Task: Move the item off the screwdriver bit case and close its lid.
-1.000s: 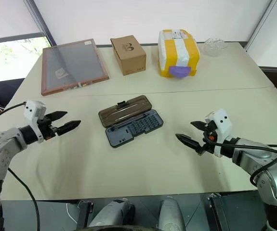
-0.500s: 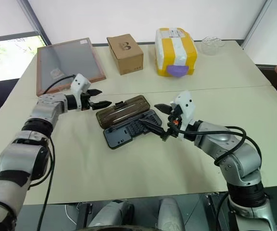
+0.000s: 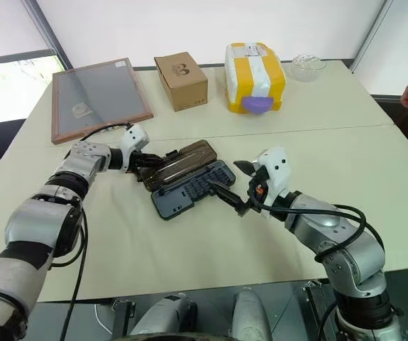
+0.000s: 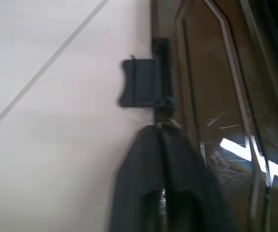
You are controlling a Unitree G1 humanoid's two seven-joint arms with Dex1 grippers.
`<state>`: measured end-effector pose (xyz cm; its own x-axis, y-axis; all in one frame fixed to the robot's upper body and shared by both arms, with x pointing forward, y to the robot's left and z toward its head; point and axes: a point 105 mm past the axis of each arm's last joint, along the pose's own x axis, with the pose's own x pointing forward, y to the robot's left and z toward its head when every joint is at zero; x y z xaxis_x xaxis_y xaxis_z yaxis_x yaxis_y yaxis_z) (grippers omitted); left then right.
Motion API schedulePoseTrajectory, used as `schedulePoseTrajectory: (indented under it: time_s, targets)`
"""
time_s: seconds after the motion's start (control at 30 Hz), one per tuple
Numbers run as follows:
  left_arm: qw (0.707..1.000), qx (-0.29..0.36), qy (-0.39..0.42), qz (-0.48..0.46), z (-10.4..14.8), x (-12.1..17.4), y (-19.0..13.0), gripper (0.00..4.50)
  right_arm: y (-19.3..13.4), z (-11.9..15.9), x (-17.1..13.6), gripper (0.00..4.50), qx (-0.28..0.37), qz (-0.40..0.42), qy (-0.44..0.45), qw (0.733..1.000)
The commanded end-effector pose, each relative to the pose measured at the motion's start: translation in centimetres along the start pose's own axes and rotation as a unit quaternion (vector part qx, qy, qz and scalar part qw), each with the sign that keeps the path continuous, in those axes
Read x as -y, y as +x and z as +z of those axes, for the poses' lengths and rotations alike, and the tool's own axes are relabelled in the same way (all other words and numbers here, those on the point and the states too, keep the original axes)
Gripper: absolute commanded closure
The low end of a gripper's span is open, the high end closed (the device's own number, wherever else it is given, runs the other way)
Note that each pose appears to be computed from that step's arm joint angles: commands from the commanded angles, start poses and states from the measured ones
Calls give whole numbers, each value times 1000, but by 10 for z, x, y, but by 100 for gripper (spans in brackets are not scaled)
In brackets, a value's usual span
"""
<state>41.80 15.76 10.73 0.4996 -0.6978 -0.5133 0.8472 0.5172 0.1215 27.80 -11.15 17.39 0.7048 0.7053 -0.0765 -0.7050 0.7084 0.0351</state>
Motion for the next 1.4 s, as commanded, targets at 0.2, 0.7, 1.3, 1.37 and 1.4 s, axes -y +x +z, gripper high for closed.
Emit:
schedulePoseTrajectory:
  time_s: [0.2, 0.7, 1.3, 1.37, 1.4]
  targets:
    - [997, -45, 41, -53, -14, 13, 1, 445, -19, 13, 6, 0, -2, 1, -32, 999]
    - [933, -18, 305, -190, 41, 59, 26, 445, -71, -8, 8, 0, -128, 52, -38, 990]
    - [947, -21, 258, -191, 27, 52, 13, 445, -57, -14, 5, 0, -110, 58, -27, 992]
    - [947, -24, 255, -191, 26, 51, 12, 445, -57, -14, 6, 0, -110, 59, -28, 992]
    - [948, -25, 255, -191, 26, 51, 12, 445, -57, -14, 7, 0, -111, 59, -28, 992]
